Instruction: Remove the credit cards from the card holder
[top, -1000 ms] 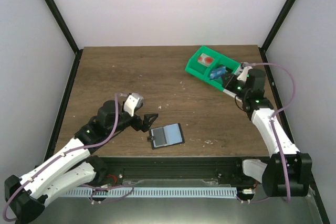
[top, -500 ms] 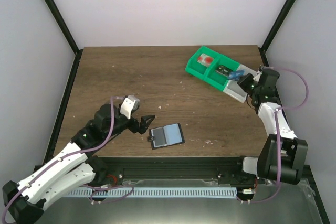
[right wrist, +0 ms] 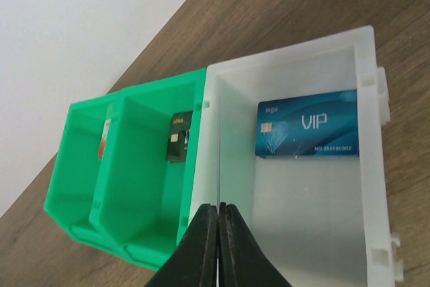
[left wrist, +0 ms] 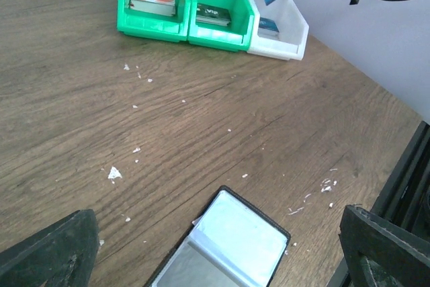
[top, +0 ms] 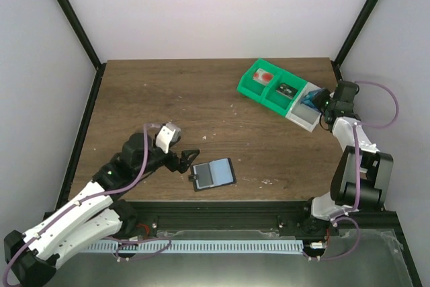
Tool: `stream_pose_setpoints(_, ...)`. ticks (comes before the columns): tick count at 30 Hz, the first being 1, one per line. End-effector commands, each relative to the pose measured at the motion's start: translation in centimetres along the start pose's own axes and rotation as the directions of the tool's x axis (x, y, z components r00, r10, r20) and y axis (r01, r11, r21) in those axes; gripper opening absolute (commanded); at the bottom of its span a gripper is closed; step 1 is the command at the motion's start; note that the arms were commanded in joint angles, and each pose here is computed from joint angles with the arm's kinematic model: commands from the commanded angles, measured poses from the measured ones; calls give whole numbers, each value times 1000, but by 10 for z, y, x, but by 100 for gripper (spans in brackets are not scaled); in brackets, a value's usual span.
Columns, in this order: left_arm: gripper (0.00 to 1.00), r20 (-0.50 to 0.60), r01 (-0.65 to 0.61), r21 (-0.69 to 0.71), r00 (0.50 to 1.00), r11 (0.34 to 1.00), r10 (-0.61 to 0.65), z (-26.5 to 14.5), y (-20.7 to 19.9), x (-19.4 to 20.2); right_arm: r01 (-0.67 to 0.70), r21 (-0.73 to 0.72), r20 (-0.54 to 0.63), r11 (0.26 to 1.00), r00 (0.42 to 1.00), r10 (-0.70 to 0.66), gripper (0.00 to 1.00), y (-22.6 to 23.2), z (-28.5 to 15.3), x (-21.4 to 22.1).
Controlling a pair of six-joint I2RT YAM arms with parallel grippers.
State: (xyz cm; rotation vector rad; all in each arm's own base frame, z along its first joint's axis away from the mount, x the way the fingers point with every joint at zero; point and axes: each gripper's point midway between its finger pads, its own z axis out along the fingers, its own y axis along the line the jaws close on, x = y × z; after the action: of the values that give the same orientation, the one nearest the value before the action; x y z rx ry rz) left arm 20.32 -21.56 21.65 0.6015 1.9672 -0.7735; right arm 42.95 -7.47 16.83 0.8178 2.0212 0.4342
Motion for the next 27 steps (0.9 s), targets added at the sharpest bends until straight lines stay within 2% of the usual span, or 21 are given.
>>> stream_pose_setpoints(1,100,31,-16,15,999,1000,15,-6,-3,-5,4,27,47,1000,999,-5,1,1,12,-27)
stream_pose_setpoints(15,100,47,-14,-4,999,1000,15,-9,0,-6,-80,10,-36,997,996,80,1,-13,62,-6)
stream_pose_setpoints(27,100,62,-16,-1,998,1000,16,-12,-1,-8,-59,-8,29,998,998,59,0,-16,72,-21)
